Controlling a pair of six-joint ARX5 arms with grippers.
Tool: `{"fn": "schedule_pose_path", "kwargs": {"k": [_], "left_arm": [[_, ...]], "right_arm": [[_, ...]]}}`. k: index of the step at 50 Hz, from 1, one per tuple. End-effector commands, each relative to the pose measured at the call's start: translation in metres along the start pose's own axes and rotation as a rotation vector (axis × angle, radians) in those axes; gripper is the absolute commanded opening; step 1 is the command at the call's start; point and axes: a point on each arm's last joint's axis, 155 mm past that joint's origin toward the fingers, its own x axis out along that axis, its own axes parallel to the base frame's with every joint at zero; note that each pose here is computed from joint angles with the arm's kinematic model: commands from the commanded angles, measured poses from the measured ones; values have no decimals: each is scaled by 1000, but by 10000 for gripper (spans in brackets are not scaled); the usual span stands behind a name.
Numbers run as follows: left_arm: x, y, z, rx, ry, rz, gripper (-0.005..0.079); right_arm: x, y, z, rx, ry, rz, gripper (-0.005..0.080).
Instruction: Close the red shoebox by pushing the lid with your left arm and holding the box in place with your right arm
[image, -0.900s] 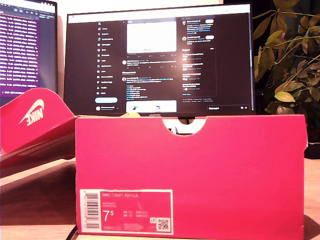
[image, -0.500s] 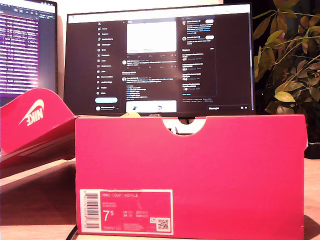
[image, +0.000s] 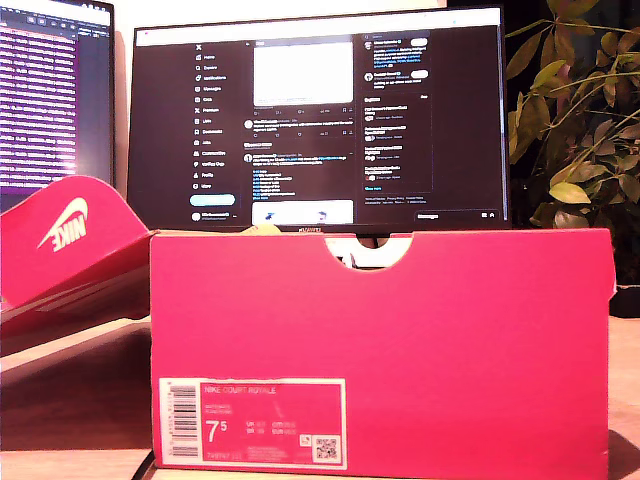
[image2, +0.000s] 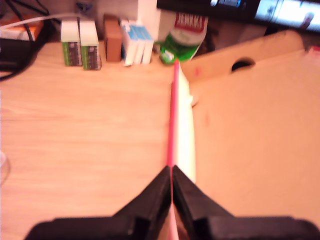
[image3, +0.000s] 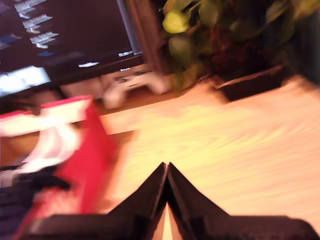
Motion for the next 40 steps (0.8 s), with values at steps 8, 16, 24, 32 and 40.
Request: {"fn": "schedule_pose_path", "kwargs": {"k": [8,16,24,32,40], "left_arm": [[-11,-26,29,-48,-45,-110,-19],[-15,-36,44,-72,-25,-136,-19],[-8,-47,47,-76,55,-169,-19],[7,-51,48,-75,137,-180,-19],[26,-43,40,-83,250,-150,-19]], "right_arm": [[-16,29,42,33,-52,95,-12],[-22,34,56,54,-25,89,-12],[-14,41,49,68,84,106,-12],[1,48,34,84,218,130,-12],[16,54,20,71,324,158,-12]]}}
